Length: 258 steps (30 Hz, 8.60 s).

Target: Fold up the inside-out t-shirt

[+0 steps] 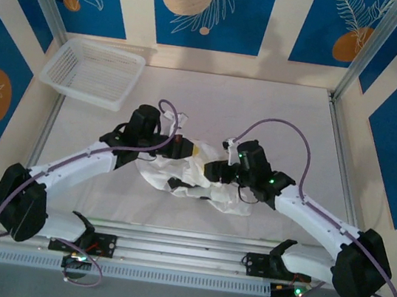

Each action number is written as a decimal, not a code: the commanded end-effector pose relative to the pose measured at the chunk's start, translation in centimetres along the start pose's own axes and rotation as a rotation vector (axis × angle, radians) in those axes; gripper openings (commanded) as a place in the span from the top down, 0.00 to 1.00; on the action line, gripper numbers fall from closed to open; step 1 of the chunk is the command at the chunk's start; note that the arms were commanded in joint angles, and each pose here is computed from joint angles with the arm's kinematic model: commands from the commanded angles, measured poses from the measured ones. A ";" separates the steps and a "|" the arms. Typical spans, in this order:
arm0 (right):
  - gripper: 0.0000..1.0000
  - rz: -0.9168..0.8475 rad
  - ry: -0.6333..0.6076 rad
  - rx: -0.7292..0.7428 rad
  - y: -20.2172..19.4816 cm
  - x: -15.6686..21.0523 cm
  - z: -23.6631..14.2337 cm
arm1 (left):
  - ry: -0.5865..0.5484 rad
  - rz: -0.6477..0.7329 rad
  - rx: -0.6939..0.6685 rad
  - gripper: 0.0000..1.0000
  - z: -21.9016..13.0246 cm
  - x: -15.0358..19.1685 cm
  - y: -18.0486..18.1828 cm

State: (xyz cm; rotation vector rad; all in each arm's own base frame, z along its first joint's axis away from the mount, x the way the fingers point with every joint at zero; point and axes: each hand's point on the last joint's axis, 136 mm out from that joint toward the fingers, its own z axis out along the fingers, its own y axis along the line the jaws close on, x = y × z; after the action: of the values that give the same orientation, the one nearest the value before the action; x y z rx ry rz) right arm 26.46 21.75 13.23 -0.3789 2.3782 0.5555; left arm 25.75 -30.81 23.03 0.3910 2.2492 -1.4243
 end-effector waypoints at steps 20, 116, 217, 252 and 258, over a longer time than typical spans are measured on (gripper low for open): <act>0.40 0.356 -0.354 -0.096 -3.6 -6.8 -15.2 | 0.015 0.240 0.047 0.99 8.2 -1.7 -5.5; 0.70 0.697 0.267 -0.288 -5.3 3.4 2.0 | 0.078 0.105 -0.475 0.60 1.5 6.7 15.2; 1.00 0.992 -0.427 0.533 -19.3 -7.1 -13.9 | -0.005 0.054 -0.601 0.86 -1.6 -2.2 18.4; 1.00 0.767 -0.676 0.564 -18.4 -17.6 -21.0 | -0.272 -0.020 -0.884 1.00 -10.4 -5.4 10.6; 1.00 0.718 -0.617 0.648 -22.4 -21.2 -17.2 | -0.279 -0.072 -0.861 1.00 -8.1 -10.5 15.3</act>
State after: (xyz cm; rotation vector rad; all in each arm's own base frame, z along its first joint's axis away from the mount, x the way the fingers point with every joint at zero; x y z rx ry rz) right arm 39.89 -2.10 32.31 0.8751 1.8954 0.2304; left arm 37.53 -15.87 18.68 -0.2126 2.4173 -0.3161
